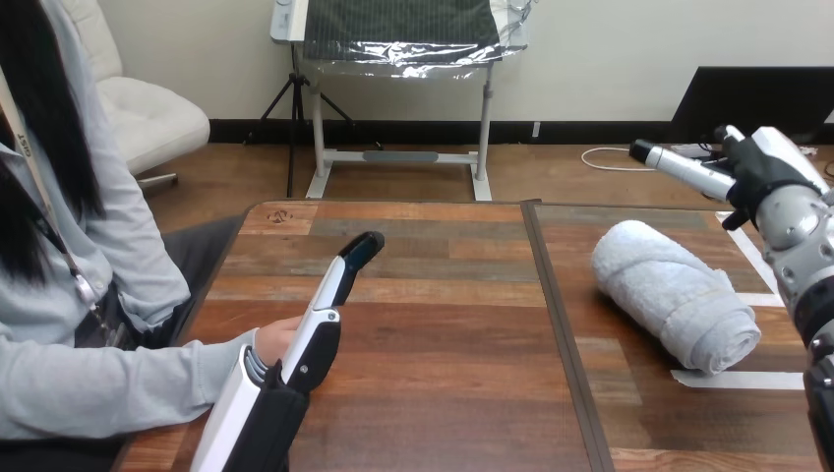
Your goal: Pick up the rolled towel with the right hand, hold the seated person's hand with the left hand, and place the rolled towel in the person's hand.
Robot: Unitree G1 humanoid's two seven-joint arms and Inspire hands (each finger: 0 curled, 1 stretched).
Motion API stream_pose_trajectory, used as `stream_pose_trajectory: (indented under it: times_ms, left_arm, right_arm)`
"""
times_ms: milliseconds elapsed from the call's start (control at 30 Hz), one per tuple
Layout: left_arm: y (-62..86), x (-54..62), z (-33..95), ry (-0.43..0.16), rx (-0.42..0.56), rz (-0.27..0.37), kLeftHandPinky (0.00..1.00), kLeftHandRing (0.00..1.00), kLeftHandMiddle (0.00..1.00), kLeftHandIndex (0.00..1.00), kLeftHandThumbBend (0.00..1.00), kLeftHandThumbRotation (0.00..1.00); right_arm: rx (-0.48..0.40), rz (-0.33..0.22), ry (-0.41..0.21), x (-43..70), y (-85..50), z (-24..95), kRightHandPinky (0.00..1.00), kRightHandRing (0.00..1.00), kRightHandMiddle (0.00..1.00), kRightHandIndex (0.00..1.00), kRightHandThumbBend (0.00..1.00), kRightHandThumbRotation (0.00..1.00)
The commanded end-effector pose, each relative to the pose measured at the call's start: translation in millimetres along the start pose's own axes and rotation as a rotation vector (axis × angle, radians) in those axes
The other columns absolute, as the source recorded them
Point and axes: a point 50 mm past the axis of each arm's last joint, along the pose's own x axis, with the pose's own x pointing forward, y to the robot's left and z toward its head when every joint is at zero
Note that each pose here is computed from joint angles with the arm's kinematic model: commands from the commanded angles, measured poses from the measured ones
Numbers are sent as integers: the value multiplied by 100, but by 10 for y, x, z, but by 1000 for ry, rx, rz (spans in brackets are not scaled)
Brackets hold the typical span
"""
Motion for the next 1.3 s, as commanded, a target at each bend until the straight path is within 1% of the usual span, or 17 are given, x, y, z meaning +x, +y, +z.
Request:
stream_pose_trajectory:
  times_ms: [0, 67, 133, 167, 200, 267, 467, 633, 667, 767, 967, 1067, 1100, 1233, 1267]
  left_arm:
    - [42, 115, -2, -60, 13, 17, 100, 100, 100, 100, 100, 79]
    - [44, 114, -3, -58, 12, 14, 100, 100, 100, 100, 100, 79]
    - [46, 114, -3, -58, 9, 13, 100, 100, 100, 100, 100, 78]
    - [46, 115, -3, -61, 6, 11, 100, 100, 100, 100, 100, 78]
    - [48, 114, -4, -62, 5, 10, 100, 100, 100, 100, 100, 78]
    - [49, 113, -4, -64, 4, 10, 100, 100, 100, 100, 100, 78]
    - [53, 110, -3, -65, 10, 15, 100, 100, 100, 100, 100, 77]
    - [59, 107, 2, -68, 25, 16, 100, 100, 100, 100, 100, 76]
    - [56, 107, 4, -68, 25, 17, 100, 100, 100, 100, 100, 76]
    - [58, 103, 9, -70, 24, 18, 100, 100, 100, 100, 100, 77]
    - [62, 94, 22, -66, 32, 20, 100, 100, 100, 100, 100, 77]
    - [65, 84, 28, -60, 32, 18, 100, 100, 100, 100, 100, 78]
    - [67, 81, 31, -61, 32, 18, 100, 100, 100, 100, 100, 78]
    - [72, 63, 39, -62, 18, 15, 100, 100, 100, 100, 100, 79]
    - [73, 58, 39, -61, 12, 13, 100, 100, 100, 100, 100, 79]
  right_arm:
    - [41, -100, -134, -27, -413, 412, 50, 77, 83, 100, 100, 89]
    - [54, -104, -139, -30, -435, 424, 49, 77, 83, 100, 100, 88]
    - [62, -107, -143, -32, -451, 431, 46, 74, 81, 100, 100, 87]
    - [60, -110, -142, -34, -469, 441, 46, 74, 81, 100, 100, 87]
    - [58, -112, -141, -36, -478, 447, 51, 78, 84, 100, 99, 86]
    - [53, -116, -142, -38, -500, 458, 54, 81, 86, 100, 98, 85]
    - [47, -134, -146, -46, -552, 484, 59, 84, 87, 100, 98, 85]
    - [45, -146, -144, -49, -574, 492, 55, 80, 84, 100, 99, 86]
    - [58, -144, -141, -49, -578, 491, 54, 79, 83, 100, 99, 87]
    - [79, -140, -135, -48, -577, 487, 55, 80, 85, 100, 99, 86]
    - [72, -144, -124, -41, -544, 452, 55, 81, 87, 98, 99, 85]
    - [64, -147, -118, -36, -515, 431, 52, 78, 83, 97, 99, 84]
    - [59, -149, -116, -34, -504, 424, 50, 75, 81, 96, 98, 83]
    - [41, -156, -106, -27, -460, 385, 47, 72, 77, 95, 97, 83]
    - [22, -159, -99, -25, -441, 366, 46, 72, 77, 94, 96, 83]
